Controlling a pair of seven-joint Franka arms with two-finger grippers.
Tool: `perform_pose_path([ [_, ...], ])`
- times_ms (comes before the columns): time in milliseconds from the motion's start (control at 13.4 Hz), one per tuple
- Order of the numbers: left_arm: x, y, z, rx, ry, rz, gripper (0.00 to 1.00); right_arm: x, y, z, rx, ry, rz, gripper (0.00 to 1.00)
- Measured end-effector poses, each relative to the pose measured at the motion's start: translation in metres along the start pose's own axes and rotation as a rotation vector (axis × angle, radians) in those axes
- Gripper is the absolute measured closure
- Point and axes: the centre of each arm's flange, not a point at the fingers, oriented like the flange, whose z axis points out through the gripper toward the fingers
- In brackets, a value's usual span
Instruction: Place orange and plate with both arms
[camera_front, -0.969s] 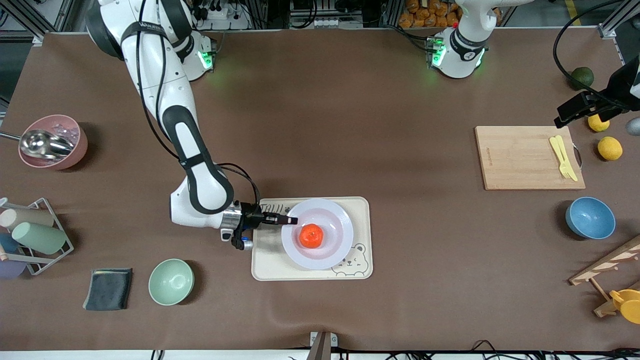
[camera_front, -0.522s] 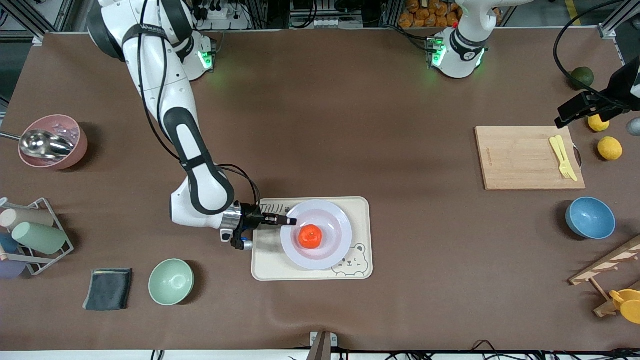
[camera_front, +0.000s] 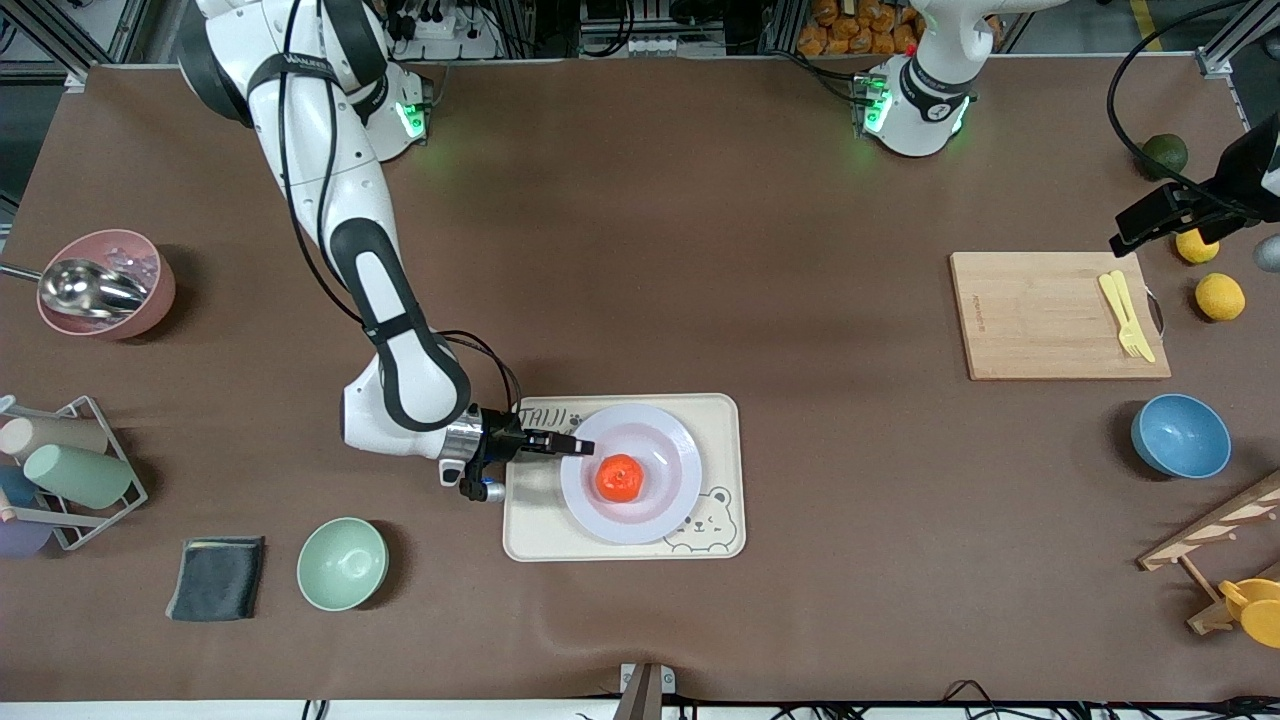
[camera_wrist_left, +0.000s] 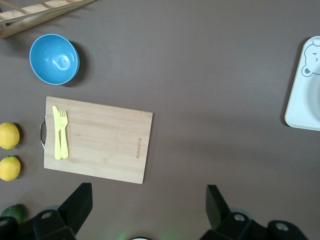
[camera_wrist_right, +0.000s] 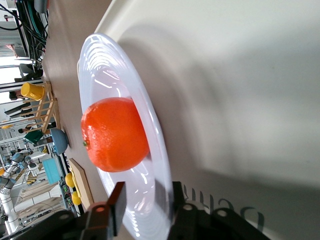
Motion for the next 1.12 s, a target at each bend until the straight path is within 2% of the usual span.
perform_pose_path([
  [224,0.000,0.000,0.001,0.000,-0.003,0.000,0.00,0.005,-0.004,-0.005,0.001,0.014,-0.012,0.19],
  [373,0.001,0.000,0.001,0.000,0.001,0.000,0.00,0.013,-0.004,-0.018,-0.019,0.026,-0.034,0.00],
  [522,0.001,0.000,0.001,-0.001,0.004,0.000,0.00,0.023,-0.005,-0.039,-0.055,0.029,-0.070,0.00],
  [596,0.001,0.000,0.001,-0.001,0.005,0.000,0.00,0.026,-0.008,-0.050,-0.067,0.013,-0.092,0.00],
  [1118,0.001,-0.002,0.001,-0.001,0.006,0.017,0.00,0.036,-0.021,-0.155,-0.221,-0.145,-0.242,0.00],
])
